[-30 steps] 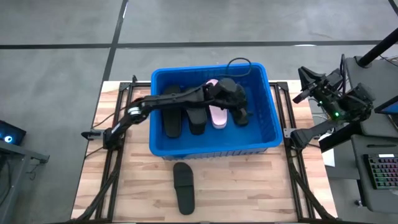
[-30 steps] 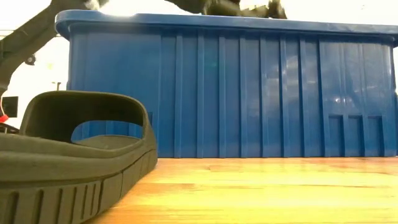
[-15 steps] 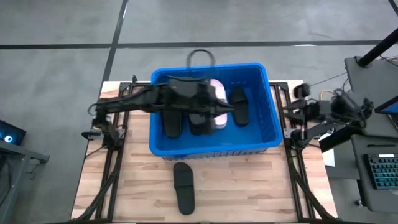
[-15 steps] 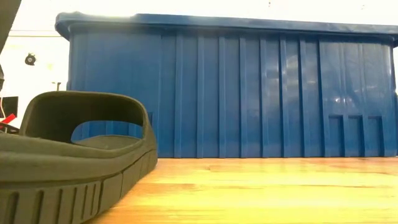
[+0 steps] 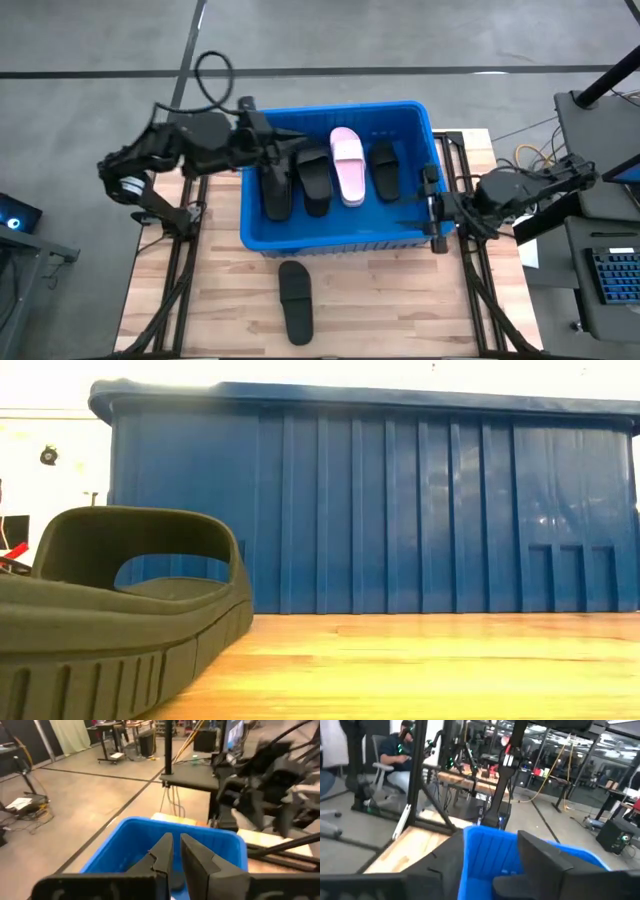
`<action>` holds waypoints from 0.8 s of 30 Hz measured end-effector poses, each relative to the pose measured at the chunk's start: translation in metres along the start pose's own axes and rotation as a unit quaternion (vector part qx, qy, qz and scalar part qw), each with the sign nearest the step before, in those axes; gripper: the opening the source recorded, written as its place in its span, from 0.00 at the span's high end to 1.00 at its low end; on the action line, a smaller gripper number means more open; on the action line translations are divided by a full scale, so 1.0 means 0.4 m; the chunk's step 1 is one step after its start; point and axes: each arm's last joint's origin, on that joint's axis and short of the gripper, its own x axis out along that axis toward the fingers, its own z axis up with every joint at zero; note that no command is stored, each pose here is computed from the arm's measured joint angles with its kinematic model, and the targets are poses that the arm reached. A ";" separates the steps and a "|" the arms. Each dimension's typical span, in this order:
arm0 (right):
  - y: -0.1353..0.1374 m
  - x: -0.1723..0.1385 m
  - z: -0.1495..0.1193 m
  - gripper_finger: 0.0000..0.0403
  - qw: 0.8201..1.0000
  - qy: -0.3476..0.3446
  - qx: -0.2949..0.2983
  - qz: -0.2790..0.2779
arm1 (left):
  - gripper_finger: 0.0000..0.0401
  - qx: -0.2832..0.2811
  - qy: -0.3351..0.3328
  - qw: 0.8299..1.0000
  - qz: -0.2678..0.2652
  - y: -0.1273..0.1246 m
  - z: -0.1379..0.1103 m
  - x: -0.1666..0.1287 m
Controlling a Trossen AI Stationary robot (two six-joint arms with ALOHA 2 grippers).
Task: Pick and place slides into bin
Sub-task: Put the black slide into the blue organizer bin
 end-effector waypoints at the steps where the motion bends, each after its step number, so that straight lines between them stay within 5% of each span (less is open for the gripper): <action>1: 0.001 0.014 0.012 0.56 1.000 0.000 0.004 -0.004 | 0.95 0.002 0.003 1.000 0.000 0.006 0.000 -0.012; 8: 0.029 0.152 0.076 0.48 0.992 0.023 0.126 -0.001 | 0.95 0.028 0.048 0.998 -0.004 0.067 -0.016 -0.119; 16: 0.178 0.385 0.085 0.49 0.993 0.085 0.080 0.027 | 0.95 0.037 0.065 0.997 -0.003 0.152 -0.033 -0.256; 24: 0.332 0.585 -0.050 0.49 0.962 0.269 0.039 -0.019 | 0.95 0.012 0.042 0.999 -0.008 0.203 -0.036 -0.339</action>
